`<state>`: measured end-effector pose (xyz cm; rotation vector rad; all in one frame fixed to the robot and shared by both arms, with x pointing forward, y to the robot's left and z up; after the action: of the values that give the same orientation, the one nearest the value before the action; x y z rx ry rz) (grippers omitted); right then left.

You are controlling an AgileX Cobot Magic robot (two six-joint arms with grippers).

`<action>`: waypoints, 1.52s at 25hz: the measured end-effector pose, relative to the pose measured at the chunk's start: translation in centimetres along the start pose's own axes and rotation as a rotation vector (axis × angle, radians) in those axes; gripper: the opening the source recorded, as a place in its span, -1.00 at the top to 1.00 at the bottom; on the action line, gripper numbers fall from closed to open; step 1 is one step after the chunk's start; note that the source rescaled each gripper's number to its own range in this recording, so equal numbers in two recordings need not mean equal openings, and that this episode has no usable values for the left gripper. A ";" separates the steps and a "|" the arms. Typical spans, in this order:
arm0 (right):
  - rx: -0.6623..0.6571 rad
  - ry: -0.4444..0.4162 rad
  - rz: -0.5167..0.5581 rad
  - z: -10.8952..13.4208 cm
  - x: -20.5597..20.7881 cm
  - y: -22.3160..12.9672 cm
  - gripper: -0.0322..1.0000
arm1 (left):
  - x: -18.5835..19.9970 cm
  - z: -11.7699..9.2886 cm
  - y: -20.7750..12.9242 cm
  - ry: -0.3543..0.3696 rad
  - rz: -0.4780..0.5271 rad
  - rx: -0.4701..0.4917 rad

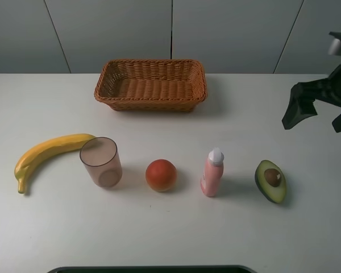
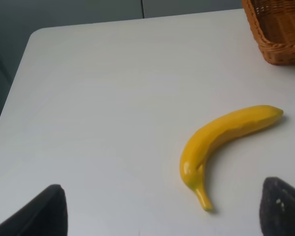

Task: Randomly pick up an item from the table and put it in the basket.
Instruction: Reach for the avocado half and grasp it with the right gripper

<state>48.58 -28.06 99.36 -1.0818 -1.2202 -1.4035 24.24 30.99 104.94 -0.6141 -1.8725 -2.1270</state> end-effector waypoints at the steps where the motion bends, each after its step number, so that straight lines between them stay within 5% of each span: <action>1: -0.001 0.012 -0.001 0.0 -0.9 -0.5 -0.99 | 0.0 0.0 0.0 0.000 0.000 0.000; 9: 0.061 0.014 0.001 0.7 -5.4 -3.7 -0.99 | 0.0 0.0 0.0 0.000 0.000 0.000; 38: 0.132 -0.011 0.171 1.2 -12.4 -3.8 -0.99 | 0.0 0.0 0.0 0.000 0.000 -0.002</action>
<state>46.79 -25.35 86.76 -1.0758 -1.1822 -1.1724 24.24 30.99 104.94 -0.6146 -1.8706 -2.1291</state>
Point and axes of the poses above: a point on each arm's last joint axis where the gripper is mounted, x pointing back along that axis away from the gripper, z along the wrist's bending axis when the last joint is at zero, y = z × x, the point moved 1 cm from there along -x, pointing out along that axis toward the gripper, and after that the axes turned 3 degrees about -x, right-handed, at the moved point
